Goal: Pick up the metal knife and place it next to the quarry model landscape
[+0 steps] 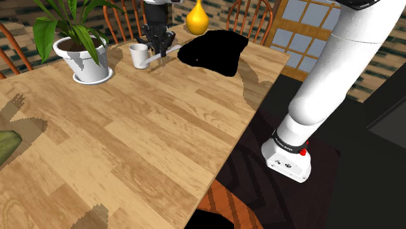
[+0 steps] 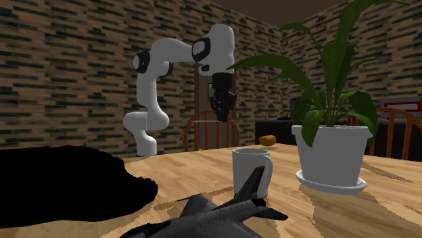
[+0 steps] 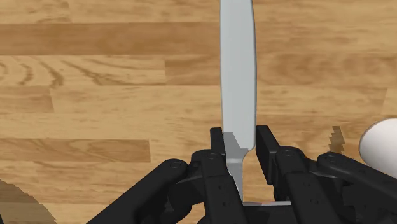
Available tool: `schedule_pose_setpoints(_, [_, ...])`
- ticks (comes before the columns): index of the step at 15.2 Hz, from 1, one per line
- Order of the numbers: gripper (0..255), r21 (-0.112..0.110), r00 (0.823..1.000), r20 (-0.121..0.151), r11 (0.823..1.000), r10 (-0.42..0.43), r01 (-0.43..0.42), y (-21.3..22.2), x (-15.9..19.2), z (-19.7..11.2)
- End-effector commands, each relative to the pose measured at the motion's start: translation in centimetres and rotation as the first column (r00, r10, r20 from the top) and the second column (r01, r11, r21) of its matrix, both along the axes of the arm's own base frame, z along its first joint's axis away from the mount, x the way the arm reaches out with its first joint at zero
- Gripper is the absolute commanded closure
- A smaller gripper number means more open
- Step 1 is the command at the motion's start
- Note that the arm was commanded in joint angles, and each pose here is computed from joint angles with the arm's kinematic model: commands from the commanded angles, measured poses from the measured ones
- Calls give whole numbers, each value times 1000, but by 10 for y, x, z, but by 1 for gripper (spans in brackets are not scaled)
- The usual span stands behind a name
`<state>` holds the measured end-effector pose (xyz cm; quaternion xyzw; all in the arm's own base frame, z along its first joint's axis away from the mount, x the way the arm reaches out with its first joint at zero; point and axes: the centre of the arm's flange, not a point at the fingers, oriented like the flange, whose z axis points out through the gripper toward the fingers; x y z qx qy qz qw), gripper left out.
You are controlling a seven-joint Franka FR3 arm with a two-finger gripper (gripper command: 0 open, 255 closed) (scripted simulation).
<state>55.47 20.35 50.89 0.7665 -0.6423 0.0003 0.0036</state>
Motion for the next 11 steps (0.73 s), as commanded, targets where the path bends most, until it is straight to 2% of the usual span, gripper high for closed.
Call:
schedule_pose_setpoints(1, [255, 1, 1000, 0, 1000, 1, -1, -25, -9, 3])
schedule_pose_setpoints(11, [255, 1, 1000, 0, 1000, 1, -1, -149, -53, 3])
